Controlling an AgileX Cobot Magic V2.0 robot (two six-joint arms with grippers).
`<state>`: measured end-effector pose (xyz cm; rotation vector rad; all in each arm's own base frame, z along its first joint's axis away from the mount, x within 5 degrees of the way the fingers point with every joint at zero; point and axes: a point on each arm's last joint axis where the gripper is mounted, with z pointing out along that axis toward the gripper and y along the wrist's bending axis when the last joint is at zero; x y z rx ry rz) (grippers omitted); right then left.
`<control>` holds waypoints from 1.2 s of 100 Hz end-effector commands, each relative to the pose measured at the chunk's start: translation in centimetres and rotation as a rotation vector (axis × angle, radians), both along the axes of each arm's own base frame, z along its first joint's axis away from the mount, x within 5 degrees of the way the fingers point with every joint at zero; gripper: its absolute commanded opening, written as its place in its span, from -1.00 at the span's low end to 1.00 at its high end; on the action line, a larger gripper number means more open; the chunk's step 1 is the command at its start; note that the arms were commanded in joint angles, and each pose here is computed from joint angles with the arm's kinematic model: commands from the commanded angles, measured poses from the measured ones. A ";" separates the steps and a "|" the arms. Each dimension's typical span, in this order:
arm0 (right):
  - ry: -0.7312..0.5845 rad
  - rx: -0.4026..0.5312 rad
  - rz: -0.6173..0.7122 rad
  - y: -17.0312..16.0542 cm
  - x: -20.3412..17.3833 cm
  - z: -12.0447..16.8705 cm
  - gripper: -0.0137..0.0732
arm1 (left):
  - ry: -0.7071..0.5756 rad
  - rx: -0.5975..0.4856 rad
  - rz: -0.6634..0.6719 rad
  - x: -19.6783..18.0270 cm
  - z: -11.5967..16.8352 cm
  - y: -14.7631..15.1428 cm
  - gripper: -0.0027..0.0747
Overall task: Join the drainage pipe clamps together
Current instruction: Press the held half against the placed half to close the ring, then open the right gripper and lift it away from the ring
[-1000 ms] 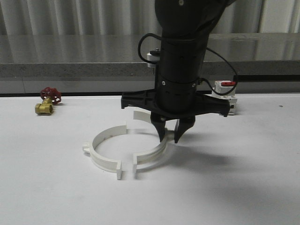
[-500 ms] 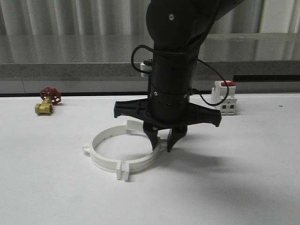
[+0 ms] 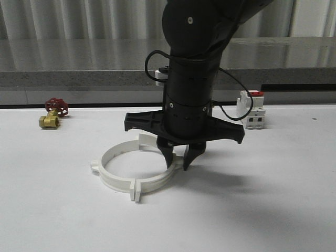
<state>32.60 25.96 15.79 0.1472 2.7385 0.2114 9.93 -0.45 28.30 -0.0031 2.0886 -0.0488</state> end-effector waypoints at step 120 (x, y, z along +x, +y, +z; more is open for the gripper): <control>-0.411 -0.145 -0.155 -16.7 -3.0 15.9 0.29 | -0.093 -0.016 0.001 0.3 1.4 -0.1 -0.99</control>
